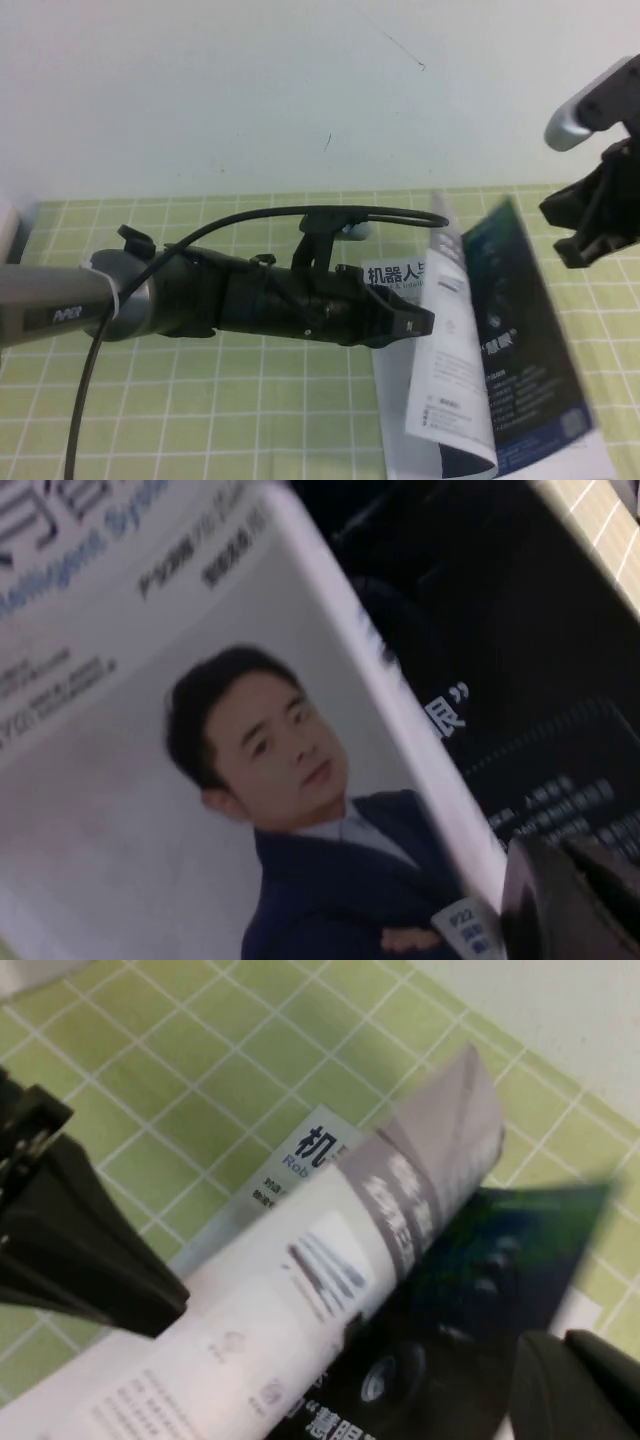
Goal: Close book
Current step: 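Close the open booklet and leave it lying on the table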
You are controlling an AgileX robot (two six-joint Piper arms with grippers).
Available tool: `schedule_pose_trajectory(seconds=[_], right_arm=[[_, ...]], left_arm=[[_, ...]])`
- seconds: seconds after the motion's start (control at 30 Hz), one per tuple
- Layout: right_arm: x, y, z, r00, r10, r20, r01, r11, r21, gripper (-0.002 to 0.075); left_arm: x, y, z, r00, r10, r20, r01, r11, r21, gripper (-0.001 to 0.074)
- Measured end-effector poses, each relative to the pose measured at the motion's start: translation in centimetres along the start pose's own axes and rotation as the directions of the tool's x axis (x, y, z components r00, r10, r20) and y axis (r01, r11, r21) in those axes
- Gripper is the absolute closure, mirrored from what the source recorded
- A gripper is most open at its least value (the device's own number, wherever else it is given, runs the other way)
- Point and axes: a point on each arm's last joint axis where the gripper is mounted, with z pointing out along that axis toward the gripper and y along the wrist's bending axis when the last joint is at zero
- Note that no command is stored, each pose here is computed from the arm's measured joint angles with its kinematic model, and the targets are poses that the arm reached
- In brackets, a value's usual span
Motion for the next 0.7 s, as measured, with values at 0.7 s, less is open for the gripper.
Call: schedule_pose_trajectory(seconds=[0.7], right_arm=[[6.6,3.2,-21.1,0.989,0.107,-0.106,-0.054,0.910,0.411,0.0729]], left_arm=[[-4.5,-6.3,-12.1,0.919,0.272,-0.287,-0.391,0.731,-0.559,0.0739]])
